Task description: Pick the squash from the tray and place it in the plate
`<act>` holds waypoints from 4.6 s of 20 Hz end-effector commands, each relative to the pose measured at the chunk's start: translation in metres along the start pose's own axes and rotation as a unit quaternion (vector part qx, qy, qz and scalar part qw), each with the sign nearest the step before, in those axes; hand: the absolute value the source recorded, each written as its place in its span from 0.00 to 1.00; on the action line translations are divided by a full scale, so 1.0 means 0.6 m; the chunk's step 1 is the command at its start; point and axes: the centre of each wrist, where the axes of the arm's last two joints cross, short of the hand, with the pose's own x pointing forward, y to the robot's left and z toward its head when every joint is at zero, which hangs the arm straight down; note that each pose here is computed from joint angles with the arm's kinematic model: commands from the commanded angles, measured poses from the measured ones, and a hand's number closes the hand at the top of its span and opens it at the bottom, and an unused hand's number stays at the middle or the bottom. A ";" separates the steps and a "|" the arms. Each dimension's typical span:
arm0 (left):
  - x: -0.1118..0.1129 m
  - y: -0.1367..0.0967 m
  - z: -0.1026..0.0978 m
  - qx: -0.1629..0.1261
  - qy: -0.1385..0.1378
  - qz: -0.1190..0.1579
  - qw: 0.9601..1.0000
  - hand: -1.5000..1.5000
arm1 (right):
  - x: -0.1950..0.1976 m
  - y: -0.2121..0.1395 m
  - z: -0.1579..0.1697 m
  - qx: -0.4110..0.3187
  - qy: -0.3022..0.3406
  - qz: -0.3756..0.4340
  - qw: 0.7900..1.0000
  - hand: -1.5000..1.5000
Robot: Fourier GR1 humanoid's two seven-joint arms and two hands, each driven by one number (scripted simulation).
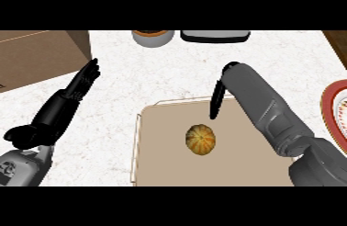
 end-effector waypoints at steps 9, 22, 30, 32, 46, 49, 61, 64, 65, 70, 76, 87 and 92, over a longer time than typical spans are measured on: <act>0.005 0.007 -0.003 0.005 -0.009 -0.002 1.000 0.50 | 0.032 0.066 -0.030 0.093 0.087 0.085 0.988 0.00; 0.002 -0.006 -0.012 0.000 0.005 -0.006 1.000 0.50 | 0.017 0.102 -0.095 0.123 0.095 0.112 0.982 0.00; -0.004 -0.004 -0.008 0.000 0.007 -0.005 1.000 0.50 | 0.033 0.120 -0.075 0.106 0.030 0.164 0.980 1.00; -0.008 0.004 -0.018 0.008 0.003 -0.001 1.000 0.50 | 0.033 0.128 -0.081 0.101 0.024 0.188 0.977 1.00; 0.006 0.034 0.001 0.056 -0.010 -0.024 0.998 0.50 | -0.586 -0.242 -0.137 -0.106 0.362 -0.362 0.852 1.00; 0.011 0.031 0.000 0.049 -0.019 -0.021 0.998 0.50 | -0.666 -0.254 -0.114 -0.134 0.412 -0.419 0.797 1.00; 0.042 0.012 -0.016 0.006 -0.069 -0.018 0.997 0.50 | -0.890 -0.237 -0.046 -0.216 0.568 -0.513 0.607 1.00; 0.044 0.006 -0.019 -0.008 -0.076 -0.016 0.997 0.50 | -0.931 -0.224 -0.034 -0.237 0.600 -0.507 0.572 1.00; 0.045 0.001 -0.017 -0.013 -0.076 -0.014 0.997 0.50 | -0.946 -0.218 -0.031 -0.238 0.610 -0.504 0.563 1.00; 0.053 -0.006 -0.023 -0.024 -0.085 -0.008 0.996 0.50 | -0.990 -0.200 -0.021 -0.248 0.638 -0.502 0.529 1.00; 0.052 -0.014 -0.023 -0.034 -0.086 -0.008 0.996 0.50 | -1.029 -0.178 -0.016 -0.266 0.663 -0.498 0.491 1.00; 0.051 -0.023 -0.026 -0.040 -0.075 -0.004 0.996 0.50 | -1.077 -0.143 -0.017 -0.285 0.705 -0.472 0.446 1.00; 0.043 -0.019 -0.023 -0.032 -0.065 -0.007 0.997 0.50 | -1.081 -0.133 -0.031 -0.254 0.702 -0.481 0.459 1.00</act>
